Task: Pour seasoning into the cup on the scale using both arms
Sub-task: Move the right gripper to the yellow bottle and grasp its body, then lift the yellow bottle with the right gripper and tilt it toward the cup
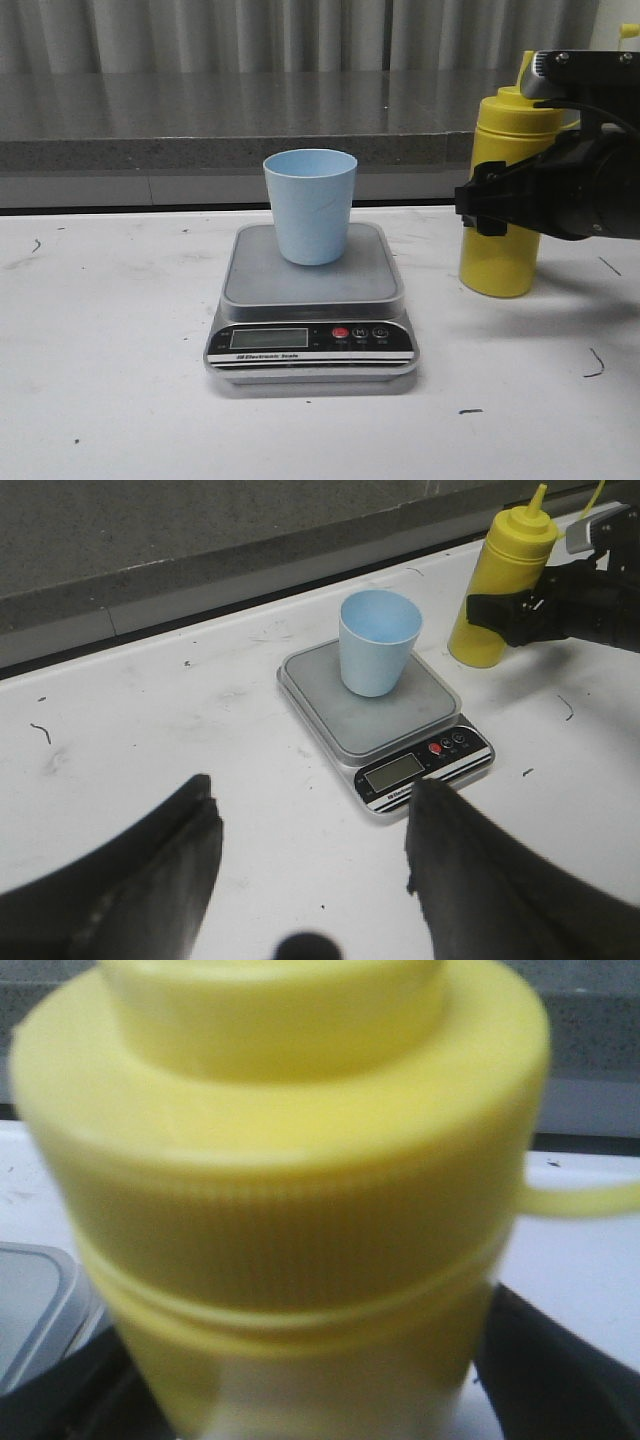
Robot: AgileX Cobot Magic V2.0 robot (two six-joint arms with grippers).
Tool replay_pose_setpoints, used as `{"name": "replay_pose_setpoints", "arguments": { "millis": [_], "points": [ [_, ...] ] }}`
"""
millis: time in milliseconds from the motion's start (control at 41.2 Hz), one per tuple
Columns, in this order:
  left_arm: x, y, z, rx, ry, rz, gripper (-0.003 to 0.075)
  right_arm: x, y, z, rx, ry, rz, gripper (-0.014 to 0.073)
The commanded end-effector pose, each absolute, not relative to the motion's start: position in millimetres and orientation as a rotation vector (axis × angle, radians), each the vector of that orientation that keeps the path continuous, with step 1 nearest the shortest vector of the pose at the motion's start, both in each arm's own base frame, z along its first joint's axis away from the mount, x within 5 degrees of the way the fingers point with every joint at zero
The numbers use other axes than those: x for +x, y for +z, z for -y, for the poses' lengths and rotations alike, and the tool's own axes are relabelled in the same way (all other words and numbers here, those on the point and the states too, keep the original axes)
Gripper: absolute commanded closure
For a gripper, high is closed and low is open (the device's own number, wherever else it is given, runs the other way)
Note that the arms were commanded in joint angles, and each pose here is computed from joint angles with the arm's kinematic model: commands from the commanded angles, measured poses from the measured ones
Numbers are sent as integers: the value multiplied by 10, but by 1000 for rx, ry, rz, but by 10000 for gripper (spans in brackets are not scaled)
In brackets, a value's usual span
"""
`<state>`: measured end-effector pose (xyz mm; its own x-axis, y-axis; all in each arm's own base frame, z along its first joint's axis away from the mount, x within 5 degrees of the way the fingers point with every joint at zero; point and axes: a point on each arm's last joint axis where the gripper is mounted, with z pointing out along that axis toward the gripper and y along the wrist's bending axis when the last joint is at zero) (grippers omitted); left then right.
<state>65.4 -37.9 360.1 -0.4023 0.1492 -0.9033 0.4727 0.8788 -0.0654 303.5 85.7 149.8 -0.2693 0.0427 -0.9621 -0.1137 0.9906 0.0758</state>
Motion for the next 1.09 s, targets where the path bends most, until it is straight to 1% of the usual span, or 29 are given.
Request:
{"name": "replay_pose_setpoints", "arguments": {
  "millis": [0,73,170,218,243,364,534,679,873,1067],
  "points": [
    [670,3733,388,423,-408,-1887,313,3149,1729,-860,-22,159,-1685,12],
    [670,3733,388,423,-408,-1887,313,3165,1733,-864,-21,159,-1679,81],
    [670,3733,388,423,-408,-1887,313,3165,1739,-865,-22,159,-1674,261],
    [670,3733,388,423,-408,-1887,313,3165,1741,-865,-22,160,-1674,307],
    [670,3733,388,423,-408,-1887,313,3163,1740,-865,-22,160,-1679,315],
    [670,3733,388,423,-408,-1887,313,3134,1801,-866,-30,167,-1715,315],
    [670,3733,388,423,-408,-1887,313,3037,2058,-876,-106,167,-1751,315],
    [670,3733,388,423,-408,-1887,313,2999,2382,-907,-230,131,-1777,315],
    [670,3733,388,423,-408,-1887,313,3011,2888,-991,-474,78,-1875,321],
    [670,3733,388,423,-408,-1887,313,3052,3299,-1078,-676,61,-1970,321]
  ]
}}
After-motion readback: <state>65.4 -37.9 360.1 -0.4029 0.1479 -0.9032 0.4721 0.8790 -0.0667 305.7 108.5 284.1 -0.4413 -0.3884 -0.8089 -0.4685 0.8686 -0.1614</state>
